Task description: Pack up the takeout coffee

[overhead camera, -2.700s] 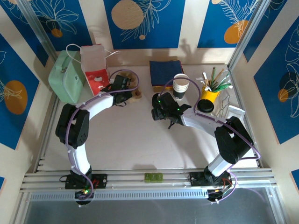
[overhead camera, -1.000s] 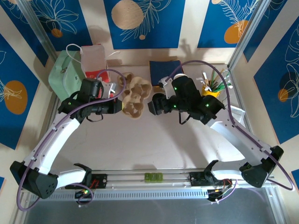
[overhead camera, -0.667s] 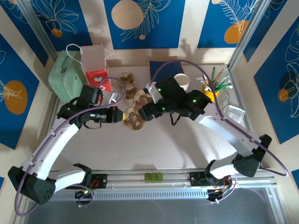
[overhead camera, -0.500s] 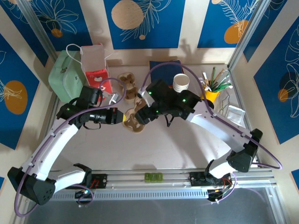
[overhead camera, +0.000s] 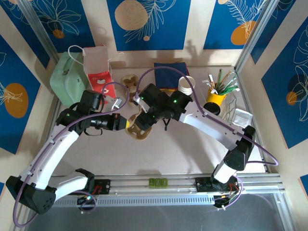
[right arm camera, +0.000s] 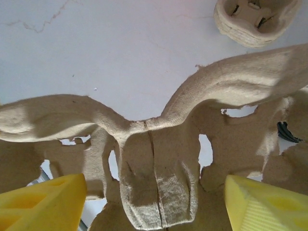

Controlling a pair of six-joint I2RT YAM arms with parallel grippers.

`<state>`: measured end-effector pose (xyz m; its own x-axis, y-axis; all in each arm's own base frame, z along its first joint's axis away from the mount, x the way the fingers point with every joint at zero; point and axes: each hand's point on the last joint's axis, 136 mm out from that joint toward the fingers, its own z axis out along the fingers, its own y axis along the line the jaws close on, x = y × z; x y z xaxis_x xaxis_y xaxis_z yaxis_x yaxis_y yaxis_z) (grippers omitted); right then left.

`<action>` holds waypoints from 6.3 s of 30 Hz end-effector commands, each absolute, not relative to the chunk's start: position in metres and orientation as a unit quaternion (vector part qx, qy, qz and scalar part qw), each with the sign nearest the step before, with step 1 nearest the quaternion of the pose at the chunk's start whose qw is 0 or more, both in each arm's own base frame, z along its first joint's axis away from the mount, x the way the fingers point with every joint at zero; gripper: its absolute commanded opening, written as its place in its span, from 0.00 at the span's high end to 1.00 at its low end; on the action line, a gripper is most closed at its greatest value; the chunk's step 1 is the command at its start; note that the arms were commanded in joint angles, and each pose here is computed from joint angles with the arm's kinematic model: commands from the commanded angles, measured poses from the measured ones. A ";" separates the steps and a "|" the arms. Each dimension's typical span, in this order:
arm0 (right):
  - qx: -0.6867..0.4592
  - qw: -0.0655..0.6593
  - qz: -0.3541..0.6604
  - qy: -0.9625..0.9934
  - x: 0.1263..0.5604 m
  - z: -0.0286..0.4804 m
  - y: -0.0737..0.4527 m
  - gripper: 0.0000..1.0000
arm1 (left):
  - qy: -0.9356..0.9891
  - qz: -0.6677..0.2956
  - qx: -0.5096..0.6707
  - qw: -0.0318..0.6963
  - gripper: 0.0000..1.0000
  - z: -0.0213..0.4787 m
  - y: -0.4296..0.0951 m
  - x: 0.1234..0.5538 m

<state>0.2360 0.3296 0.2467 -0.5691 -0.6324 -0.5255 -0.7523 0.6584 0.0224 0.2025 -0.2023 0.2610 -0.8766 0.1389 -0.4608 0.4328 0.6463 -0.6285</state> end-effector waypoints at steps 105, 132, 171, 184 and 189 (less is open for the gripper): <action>-0.369 0.127 0.136 0.911 0.205 0.176 0.283 0.68 | 0.920 -0.022 -0.123 0.370 0.35 0.321 -0.037 0.346; -0.369 0.113 0.140 0.912 0.187 0.170 0.261 0.70 | 0.906 0.052 -0.111 0.406 0.47 0.305 0.030 0.518; -0.373 0.102 0.147 0.911 0.182 0.175 0.259 0.71 | 0.923 0.022 -0.142 0.357 1.00 0.302 0.029 0.489; -0.372 0.104 0.150 0.910 0.175 0.186 0.255 0.71 | 0.920 -0.037 -0.169 0.352 0.98 0.323 0.012 0.369; -0.373 0.103 0.142 0.911 0.172 0.192 0.250 0.71 | 0.918 -0.090 -0.177 0.344 0.98 0.317 -0.005 0.329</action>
